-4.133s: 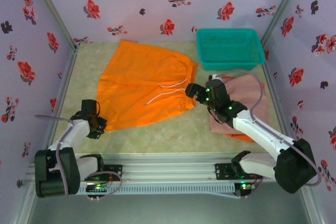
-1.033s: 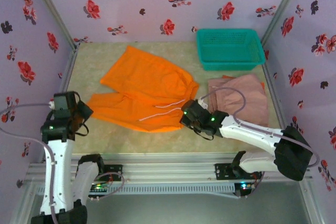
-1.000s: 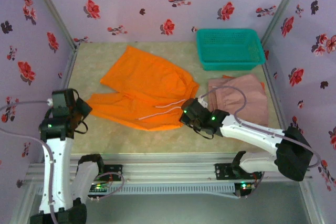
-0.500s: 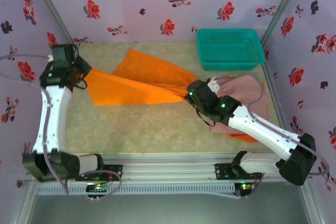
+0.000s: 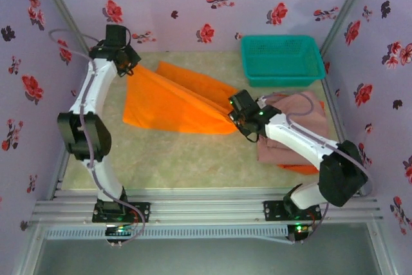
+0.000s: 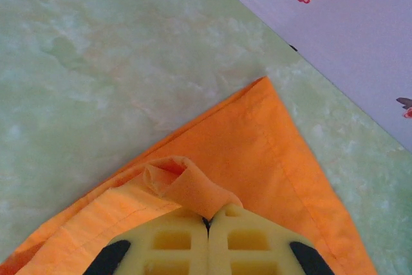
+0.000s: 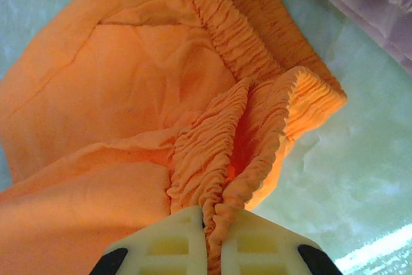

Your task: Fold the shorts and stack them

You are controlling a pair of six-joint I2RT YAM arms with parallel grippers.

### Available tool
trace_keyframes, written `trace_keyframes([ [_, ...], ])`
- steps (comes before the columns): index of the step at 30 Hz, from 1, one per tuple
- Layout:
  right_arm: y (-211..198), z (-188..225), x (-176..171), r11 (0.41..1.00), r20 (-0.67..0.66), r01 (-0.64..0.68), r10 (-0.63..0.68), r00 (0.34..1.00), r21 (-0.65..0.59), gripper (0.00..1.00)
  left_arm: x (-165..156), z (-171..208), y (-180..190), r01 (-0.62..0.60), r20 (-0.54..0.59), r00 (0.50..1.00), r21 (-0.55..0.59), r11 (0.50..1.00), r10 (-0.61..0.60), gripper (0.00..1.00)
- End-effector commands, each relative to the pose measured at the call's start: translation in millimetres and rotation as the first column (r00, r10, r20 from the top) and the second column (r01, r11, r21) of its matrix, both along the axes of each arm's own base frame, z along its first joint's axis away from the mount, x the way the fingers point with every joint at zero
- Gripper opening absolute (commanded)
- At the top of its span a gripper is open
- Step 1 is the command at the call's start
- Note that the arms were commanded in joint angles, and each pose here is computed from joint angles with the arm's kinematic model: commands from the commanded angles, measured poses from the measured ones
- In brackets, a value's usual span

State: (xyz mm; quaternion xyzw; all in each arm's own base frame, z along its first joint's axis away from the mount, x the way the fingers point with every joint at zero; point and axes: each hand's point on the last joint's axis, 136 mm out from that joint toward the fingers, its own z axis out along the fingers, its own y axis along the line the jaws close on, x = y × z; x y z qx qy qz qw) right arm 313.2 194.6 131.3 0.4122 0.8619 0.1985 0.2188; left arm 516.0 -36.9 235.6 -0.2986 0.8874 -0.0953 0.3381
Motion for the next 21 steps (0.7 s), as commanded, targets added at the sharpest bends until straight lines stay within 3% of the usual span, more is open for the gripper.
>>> trace_keyframes([
  [1,-6.7,4.3,18.7,0.998,-0.010,0.061,-0.061,0.998,0.035,0.00,28.0,5.2,8.3,-0.028,0.043,0.999,0.055,0.998,0.026,0.00],
  [5,-8.9,-1.9,38.1,0.995,-0.043,0.084,-0.081,0.996,0.058,0.00,54.1,-2.7,0.5,-0.017,0.044,0.999,0.055,0.998,0.015,0.00],
  [9,-11.8,-13.5,52.0,0.993,-0.083,0.103,-0.098,0.992,0.056,0.06,76.3,-12.1,-7.8,-0.005,0.053,0.999,0.054,0.999,0.002,0.00],
  [11,-15.5,-21.2,56.7,0.990,-0.104,0.126,-0.120,0.987,0.058,0.11,88.8,-17.5,-14.4,0.011,0.064,0.998,0.050,0.999,-0.014,0.00],
  [15,-26.7,-31.7,65.4,0.975,-0.113,0.210,-0.202,0.973,0.071,0.32,112.7,-32.8,-32.9,0.063,0.096,0.993,0.007,0.998,-0.063,0.00],
  [18,-37.5,-33.4,73.8,0.949,-0.103,0.298,-0.287,0.952,0.108,0.61,130.8,-43.7,-46.5,0.106,0.137,0.986,-0.049,0.993,-0.098,0.21],
  [19,-41.4,-30.5,79.0,0.935,-0.092,0.328,-0.318,0.944,0.136,0.73,137.0,-46.2,-50.5,0.122,0.152,0.982,-0.065,0.990,-0.111,0.40],
  [21,-44.4,-19.1,89.3,0.911,-0.063,0.363,-0.358,0.932,0.196,0.88,144.4,-40.4,-57.4,0.149,0.186,0.974,-0.092,0.985,-0.130,0.58],
])
